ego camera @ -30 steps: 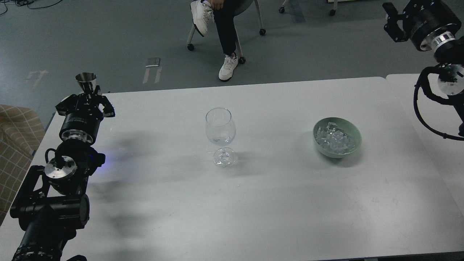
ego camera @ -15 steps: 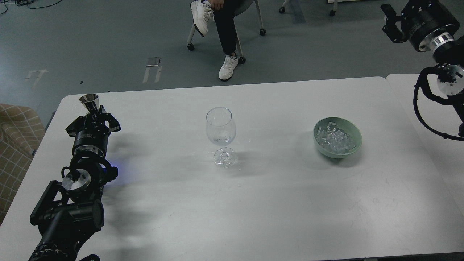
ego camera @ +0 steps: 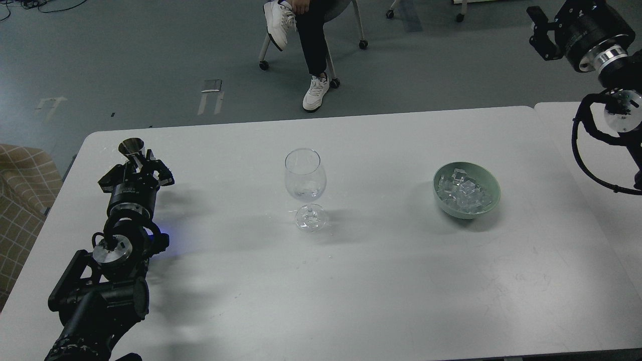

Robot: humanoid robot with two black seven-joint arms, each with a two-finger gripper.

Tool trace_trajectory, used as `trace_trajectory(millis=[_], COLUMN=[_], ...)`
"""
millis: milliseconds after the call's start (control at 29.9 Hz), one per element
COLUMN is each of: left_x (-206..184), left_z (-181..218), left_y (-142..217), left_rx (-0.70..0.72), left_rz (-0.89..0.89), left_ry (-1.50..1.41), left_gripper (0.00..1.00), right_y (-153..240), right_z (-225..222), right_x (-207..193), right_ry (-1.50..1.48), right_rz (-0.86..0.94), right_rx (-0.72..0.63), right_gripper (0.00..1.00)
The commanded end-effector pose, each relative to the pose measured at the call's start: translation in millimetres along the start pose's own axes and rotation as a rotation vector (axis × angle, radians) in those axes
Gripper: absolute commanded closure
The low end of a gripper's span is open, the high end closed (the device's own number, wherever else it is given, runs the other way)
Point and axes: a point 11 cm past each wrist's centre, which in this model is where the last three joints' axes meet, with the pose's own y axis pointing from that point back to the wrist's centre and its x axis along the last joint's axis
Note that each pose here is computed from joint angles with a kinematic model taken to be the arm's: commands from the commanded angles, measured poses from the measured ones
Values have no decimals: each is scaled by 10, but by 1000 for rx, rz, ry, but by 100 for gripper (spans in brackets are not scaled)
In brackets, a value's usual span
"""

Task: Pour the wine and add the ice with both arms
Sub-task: 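Lower the jigger onto the table and open the left gripper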

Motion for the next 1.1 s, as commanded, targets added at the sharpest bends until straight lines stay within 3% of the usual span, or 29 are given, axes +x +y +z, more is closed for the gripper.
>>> trace_trajectory(millis=[0, 167, 735, 1069], left_x=[18, 19, -14, -33], left_z=[13, -5, -31, -35], left_y=[4, 2, -12, -35], left_rx=[1, 6, 18, 23], left_rz=[5, 6, -1, 20], left_ry=[-8, -15, -24, -26], left_gripper=[66, 54, 52, 46], right_y=[-1, -6, -3, -4], right_z=[3, -15, -8, -10], right_x=[-6, -3, -1, -4], right_ry=[-1, 0, 0, -1], right_rz=[-1, -1, 0, 0], right_rx=[0, 4, 2, 3], right_gripper=[0, 0, 0, 0])
